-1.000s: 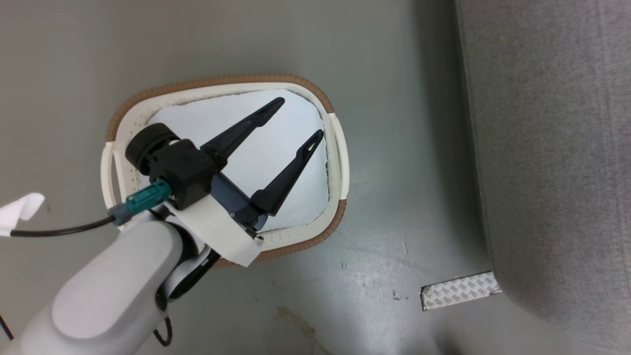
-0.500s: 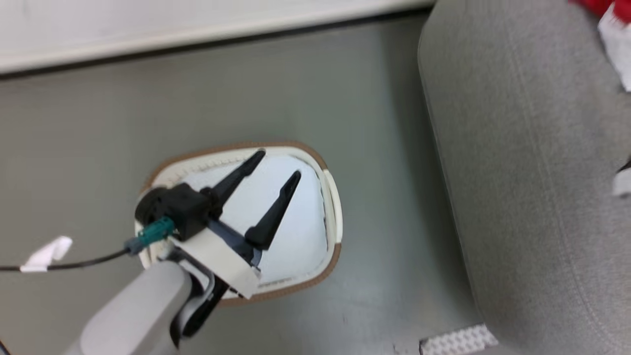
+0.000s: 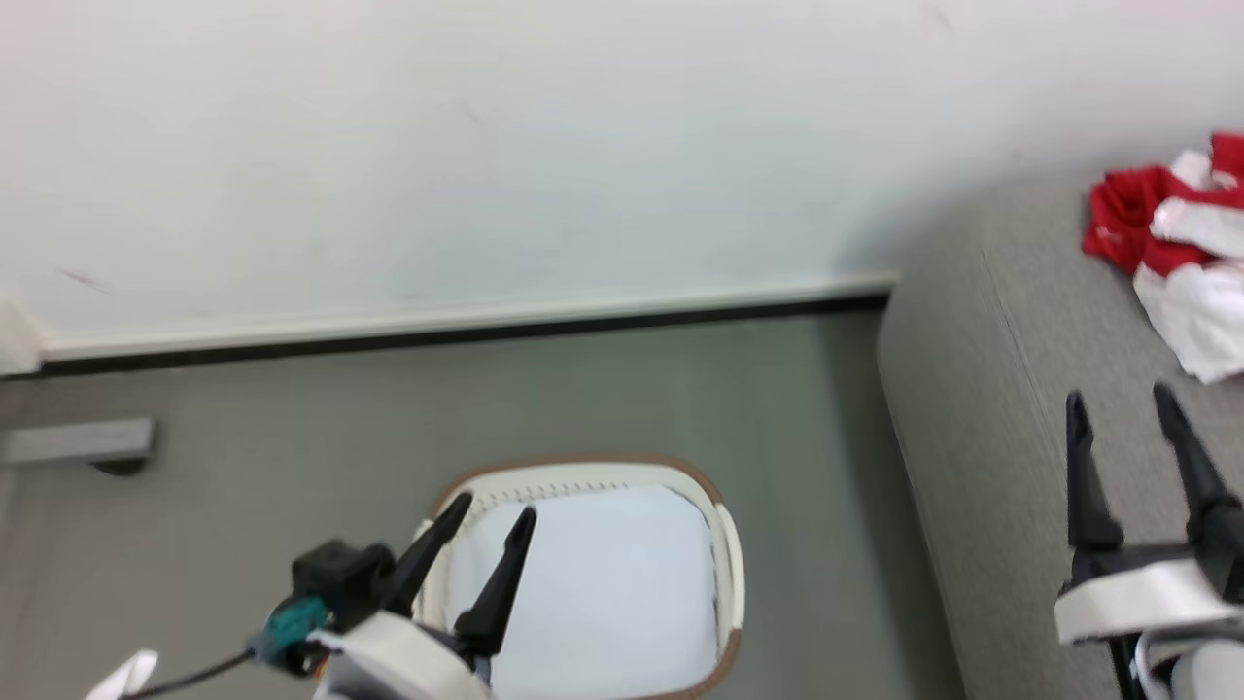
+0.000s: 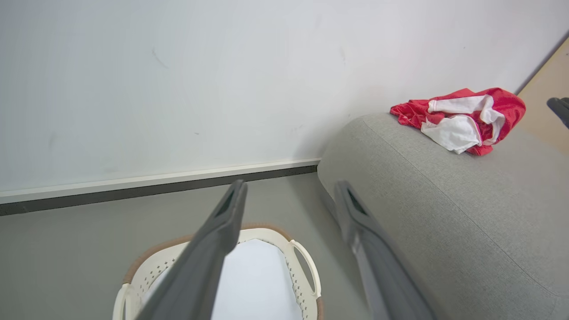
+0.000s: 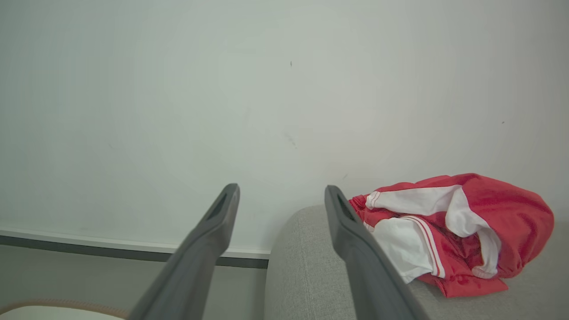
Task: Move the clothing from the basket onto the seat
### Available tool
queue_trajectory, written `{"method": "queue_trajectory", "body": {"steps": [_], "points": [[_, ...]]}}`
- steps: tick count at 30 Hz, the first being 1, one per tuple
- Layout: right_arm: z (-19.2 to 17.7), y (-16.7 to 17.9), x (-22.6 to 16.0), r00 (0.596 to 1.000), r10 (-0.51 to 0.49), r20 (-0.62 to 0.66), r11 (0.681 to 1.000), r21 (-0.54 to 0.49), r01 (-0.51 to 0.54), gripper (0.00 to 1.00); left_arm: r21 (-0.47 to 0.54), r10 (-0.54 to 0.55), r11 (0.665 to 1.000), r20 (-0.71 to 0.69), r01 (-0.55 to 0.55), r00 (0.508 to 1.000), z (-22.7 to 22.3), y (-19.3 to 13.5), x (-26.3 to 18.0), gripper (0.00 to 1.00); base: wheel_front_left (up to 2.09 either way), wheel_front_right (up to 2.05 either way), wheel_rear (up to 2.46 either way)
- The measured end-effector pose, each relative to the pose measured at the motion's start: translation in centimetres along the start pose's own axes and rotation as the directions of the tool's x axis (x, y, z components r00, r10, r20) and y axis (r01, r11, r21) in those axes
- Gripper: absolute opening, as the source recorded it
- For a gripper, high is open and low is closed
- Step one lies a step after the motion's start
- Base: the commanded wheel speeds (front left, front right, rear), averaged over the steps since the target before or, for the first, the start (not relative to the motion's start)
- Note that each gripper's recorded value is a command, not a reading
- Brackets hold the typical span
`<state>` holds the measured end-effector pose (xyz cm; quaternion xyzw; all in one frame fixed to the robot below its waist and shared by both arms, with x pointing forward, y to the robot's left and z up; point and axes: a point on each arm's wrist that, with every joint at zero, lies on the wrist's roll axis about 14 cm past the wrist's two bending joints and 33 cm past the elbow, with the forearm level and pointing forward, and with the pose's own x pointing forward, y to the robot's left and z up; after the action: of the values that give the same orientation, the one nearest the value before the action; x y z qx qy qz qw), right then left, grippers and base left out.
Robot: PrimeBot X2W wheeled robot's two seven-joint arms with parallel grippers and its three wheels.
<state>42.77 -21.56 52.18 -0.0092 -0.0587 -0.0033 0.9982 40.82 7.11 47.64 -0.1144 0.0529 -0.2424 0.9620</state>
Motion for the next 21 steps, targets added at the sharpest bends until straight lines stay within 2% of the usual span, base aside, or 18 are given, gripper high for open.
{"method": "queue_trajectory", "body": {"steps": [6,7,8,11,17,21], "points": [[0.6,3.7,-2.6,0.996,0.086,0.011,0.996,0.021,-0.086,1.00,0.022,0.162,0.986,0.062,-0.163,0.985,1.4,2.7,-5.4,1.00,0.00,0.00,0.00],[0.6,3.7,-2.6,0.996,0.086,0.011,0.996,0.021,-0.086,1.00,0.022,0.162,0.986,0.062,-0.163,0.985,1.4,2.7,-5.4,1.00,0.00,0.00,0.00],[0.9,4.8,-3.1,0.993,0.118,0.018,0.993,0.007,-0.118,1.00,0.021,0.216,0.976,0.096,-0.219,0.972,2.3,3.8,-7.0,1.00,0.00,0.00,0.00],[0.9,6.1,-4.0,0.988,0.155,0.017,0.988,0.009,-0.156,1.00,0.032,0.272,0.960,0.131,-0.278,0.954,2.9,4.9,-9.1,1.00,0.00,0.00,0.00],[-0.2,7.7,-6.0,0.981,0.194,-0.018,0.979,0.073,-0.192,1.00,0.042,0.355,0.930,0.160,-0.366,0.921,3.0,6.6,-11.9,1.00,0.00,0.00,0.00],[-1.5,7.7,-7.1,0.980,0.191,-0.058,0.977,0.107,-0.184,1.00,0.036,0.374,0.922,0.161,-0.385,0.913,2.7,6.8,-12.6,1.00,0.00,0.00,0.00]]}}
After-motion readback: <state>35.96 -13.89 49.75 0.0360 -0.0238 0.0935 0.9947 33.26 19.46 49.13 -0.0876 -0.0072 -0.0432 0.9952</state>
